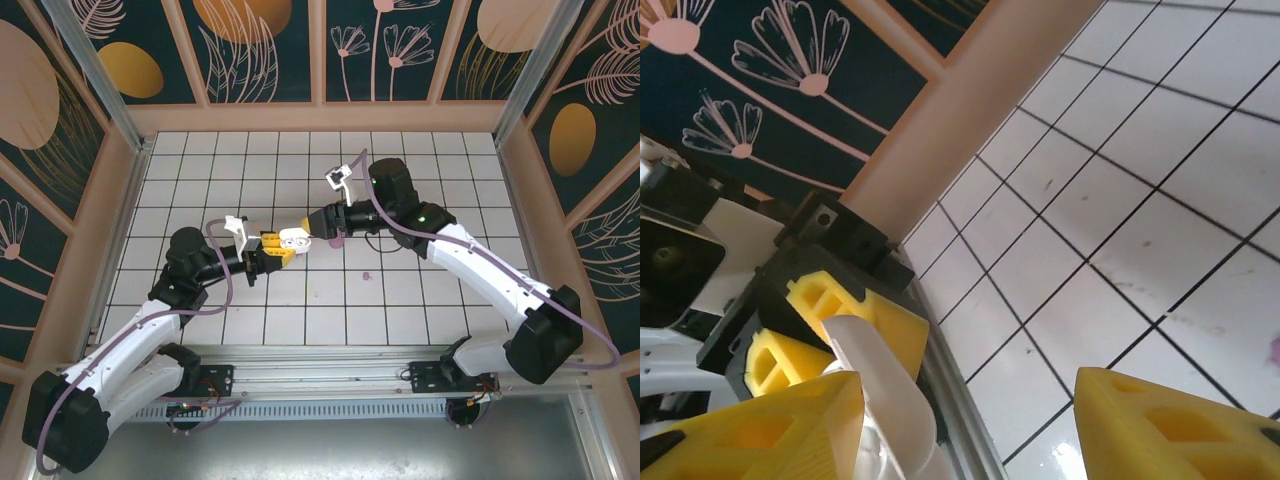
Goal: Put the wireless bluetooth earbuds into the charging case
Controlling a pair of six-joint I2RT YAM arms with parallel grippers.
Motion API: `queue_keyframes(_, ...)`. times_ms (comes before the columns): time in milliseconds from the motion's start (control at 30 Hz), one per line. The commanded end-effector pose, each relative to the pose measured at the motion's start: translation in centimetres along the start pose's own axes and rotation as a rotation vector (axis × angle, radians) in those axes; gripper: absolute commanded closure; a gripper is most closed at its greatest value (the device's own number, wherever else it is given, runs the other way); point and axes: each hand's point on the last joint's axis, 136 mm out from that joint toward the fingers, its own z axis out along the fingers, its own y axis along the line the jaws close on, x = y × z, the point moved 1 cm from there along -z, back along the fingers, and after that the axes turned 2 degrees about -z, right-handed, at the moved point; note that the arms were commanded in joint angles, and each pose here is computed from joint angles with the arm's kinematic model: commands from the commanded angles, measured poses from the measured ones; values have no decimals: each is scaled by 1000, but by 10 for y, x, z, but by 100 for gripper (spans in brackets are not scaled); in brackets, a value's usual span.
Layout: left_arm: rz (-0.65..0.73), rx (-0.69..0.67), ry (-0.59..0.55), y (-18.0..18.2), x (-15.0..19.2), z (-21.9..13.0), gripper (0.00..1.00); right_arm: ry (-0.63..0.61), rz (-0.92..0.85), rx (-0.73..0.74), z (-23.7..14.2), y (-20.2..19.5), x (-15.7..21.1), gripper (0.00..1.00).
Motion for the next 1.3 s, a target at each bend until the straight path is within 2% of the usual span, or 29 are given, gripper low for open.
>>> queue_keyframes(0, 55, 32, -47, -7, -22, 0, 100, -20, -5, -165, 0, 26, -11, 42)
queue_keyframes(333, 2, 2, -36, 2, -18, 2, 100, 29, -120, -344, -14, 62, -2, 47)
queue_keyframes(633, -56, 15, -24, 6, -17, 8, 100, -61, -302, -343, -48, 92, -1, 53)
queue_keyframes(767, -60, 21, -31, 6, -20, 9, 100, -92, -315, -260, -51, 84, -4, 56)
queue_keyframes(867, -57, 22, -31, 5, -21, 9, 100, -119, -273, -83, -47, 56, -10, 57)
queue_keyframes(1000, -27, 18, -26, 5, -19, 8, 100, -97, -276, 98, -35, 32, -4, 64)
queue_keyframes(1267, 168, -27, -53, 4, -18, 0, 100, -20, -306, 178, -9, 27, 16, 67)
